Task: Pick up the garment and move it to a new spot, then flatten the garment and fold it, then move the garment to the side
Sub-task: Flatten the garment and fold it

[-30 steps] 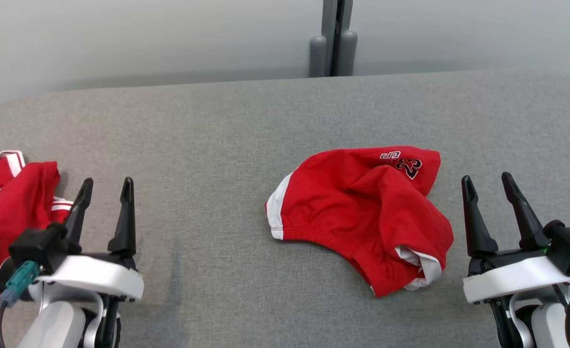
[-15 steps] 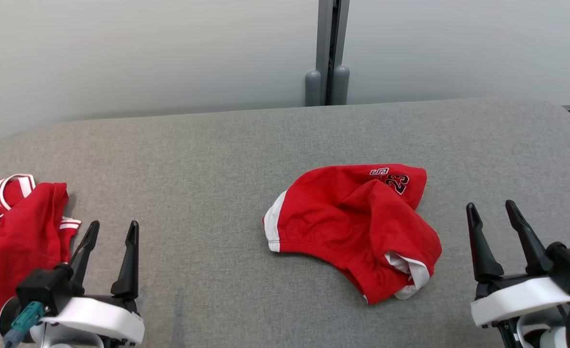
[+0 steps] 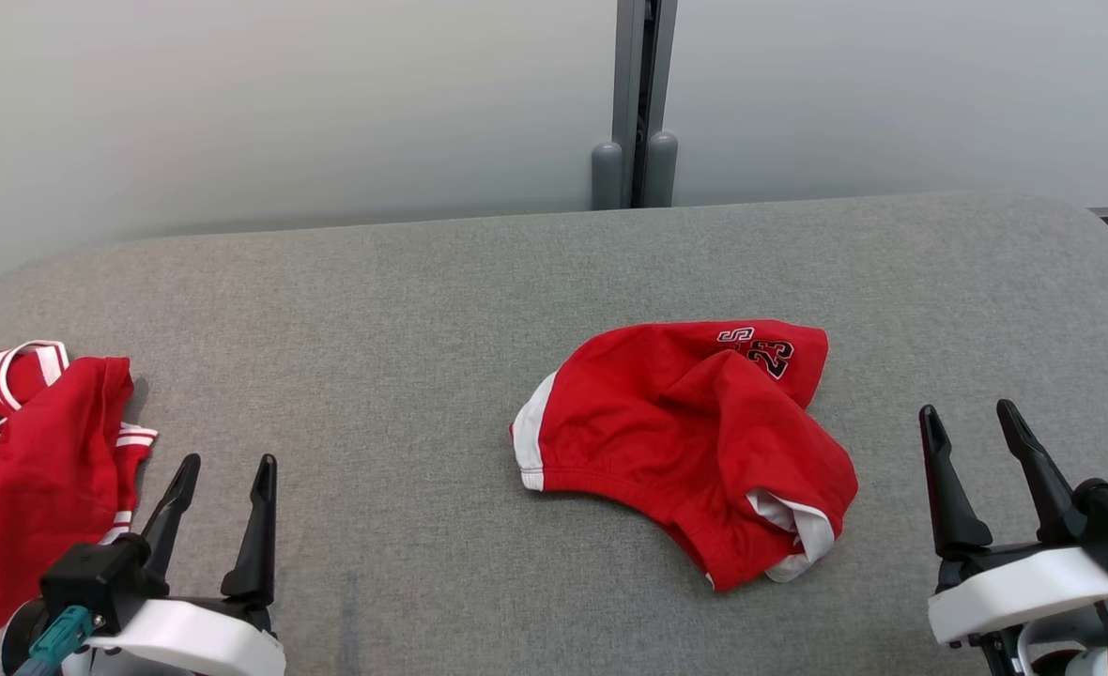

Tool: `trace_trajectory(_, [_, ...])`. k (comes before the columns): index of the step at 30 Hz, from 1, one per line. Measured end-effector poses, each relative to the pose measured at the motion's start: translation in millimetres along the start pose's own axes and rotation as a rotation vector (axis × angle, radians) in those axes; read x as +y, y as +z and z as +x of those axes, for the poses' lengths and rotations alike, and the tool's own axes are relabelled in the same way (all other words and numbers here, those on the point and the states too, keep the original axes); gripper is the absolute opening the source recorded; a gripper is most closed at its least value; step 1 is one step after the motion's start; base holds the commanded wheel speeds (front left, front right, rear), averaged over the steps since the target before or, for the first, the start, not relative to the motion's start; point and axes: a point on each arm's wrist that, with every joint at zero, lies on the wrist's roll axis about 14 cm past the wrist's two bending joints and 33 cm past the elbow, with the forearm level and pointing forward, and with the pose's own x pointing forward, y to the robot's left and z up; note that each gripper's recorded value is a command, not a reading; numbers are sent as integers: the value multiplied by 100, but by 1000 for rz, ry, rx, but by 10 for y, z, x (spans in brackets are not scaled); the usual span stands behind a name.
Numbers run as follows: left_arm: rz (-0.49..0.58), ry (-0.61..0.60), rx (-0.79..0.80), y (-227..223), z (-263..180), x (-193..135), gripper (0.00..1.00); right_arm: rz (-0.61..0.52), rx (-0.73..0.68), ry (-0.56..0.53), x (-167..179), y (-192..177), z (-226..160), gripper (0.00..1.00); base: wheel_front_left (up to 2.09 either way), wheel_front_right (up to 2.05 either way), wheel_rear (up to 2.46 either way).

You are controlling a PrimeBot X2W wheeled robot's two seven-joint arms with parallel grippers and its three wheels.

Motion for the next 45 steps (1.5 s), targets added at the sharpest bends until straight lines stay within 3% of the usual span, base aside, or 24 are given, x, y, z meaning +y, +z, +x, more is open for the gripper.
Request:
trace_trajectory(25, [8, -27, 26, -41, 92, -101, 100, 6, 31, -8, -20, -100, 41, 100, 0, 0, 0])
trace_trajectory(36, [-60, -469, 197, -369, 158, -1490, 100, 12, 63, 4, 13, -237, 201, 100, 0, 0, 0])
trace_trajectory(45, [-110, -762, 358, -731, 59, -2292, 100, 14, 86, -23, -94, -383, 329, 100, 0, 0, 0])
